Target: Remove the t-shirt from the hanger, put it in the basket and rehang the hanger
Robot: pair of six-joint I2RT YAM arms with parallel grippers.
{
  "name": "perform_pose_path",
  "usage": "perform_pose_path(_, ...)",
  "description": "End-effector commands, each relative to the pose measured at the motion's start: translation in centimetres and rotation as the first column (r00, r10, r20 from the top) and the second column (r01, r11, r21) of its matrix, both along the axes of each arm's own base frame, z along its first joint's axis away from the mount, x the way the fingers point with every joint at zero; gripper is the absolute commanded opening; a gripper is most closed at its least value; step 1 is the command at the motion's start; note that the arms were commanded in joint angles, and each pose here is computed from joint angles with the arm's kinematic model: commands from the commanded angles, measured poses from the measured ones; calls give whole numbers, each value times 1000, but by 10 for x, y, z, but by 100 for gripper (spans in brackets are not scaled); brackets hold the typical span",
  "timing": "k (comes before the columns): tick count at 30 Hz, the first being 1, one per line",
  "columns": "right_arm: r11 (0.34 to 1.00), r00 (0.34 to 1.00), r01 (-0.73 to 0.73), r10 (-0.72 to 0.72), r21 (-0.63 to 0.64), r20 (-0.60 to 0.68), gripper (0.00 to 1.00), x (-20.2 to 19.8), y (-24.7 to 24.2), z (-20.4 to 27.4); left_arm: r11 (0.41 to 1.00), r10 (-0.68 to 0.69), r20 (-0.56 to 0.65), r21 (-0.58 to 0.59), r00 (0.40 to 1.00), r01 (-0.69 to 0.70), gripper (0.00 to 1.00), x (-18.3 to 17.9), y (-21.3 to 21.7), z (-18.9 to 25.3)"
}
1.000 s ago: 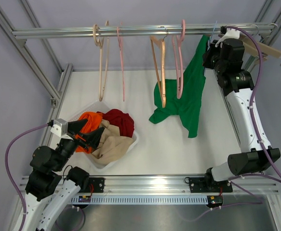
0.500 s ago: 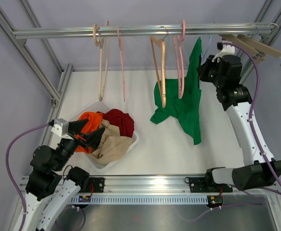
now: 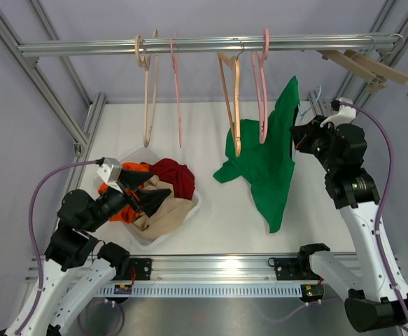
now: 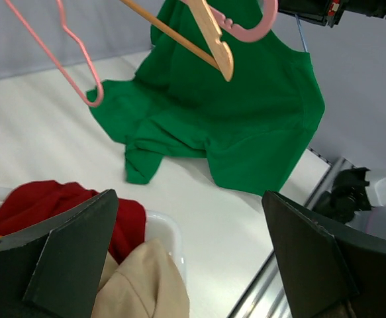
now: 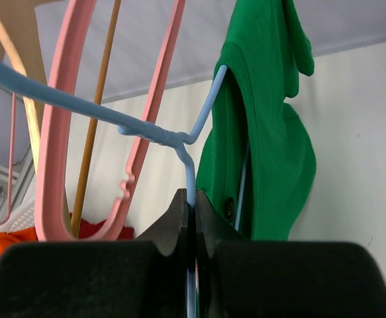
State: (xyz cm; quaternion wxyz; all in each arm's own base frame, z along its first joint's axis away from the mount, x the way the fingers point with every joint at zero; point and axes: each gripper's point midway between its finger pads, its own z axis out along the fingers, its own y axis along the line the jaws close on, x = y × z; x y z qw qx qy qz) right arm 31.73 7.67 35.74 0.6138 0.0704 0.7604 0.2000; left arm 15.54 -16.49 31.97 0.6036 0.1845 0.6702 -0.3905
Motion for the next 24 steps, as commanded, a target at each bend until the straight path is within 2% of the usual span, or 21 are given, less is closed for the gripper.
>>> perform_pose_path(1, 996, 999, -19, 15, 82, 51, 0, -23, 6, 13, 989, -136, 9, -56, 991, 136, 96, -13, -19, 29)
perform_pose_path(7, 987, 995, -35, 19, 154, 102, 0, -64, 4, 35, 976, -201, -33, -91, 979, 198, 97, -15, -50, 41)
perform_pose_path(8, 987, 994, -32, 15, 158, 107, 0, -67, 3, 38, 964, -257, -41, -86, 965, 253, 98, -25, -61, 41)
perform_pose_path(10, 985, 992, -25, 4, 172, 122, 0, -74, 1, 47, 976, -208, -41, -69, 977, 205, 99, -19, -72, 42)
perform_pose_path(11, 984, 992, -28, 7, 175, 123, 0, -77, 1, 48, 962, -274, -60, -39, 960, 272, 99, -33, -94, 35)
perform_pose_path(13, 981, 990, -29, 2, 189, 140, 0, -84, 0, 57, 972, -234, -23, -13, 972, 234, 99, -31, -109, 44)
perform_pose_path(14, 981, 991, -26, 0, 192, 136, 0, -86, -1, 57, 957, -287, -33, 24, 957, 288, 99, -45, -134, 37)
perform_pose_path(15, 981, 990, -27, -2, 195, 144, 0, -89, -2, 60, 965, -258, 2, 41, 966, 258, 99, -42, -141, 45)
perform_pose_path(20, 983, 985, -27, -5, 182, 174, 0, -103, -5, 73, 937, -328, 23, 133, 944, 322, 99, -70, -204, 37)
perform_pose_path(24, 982, 979, -42, 3, 184, 204, 0, -116, -6, 84, 934, -304, 53, 211, 951, 287, 99, -76, -244, 26)
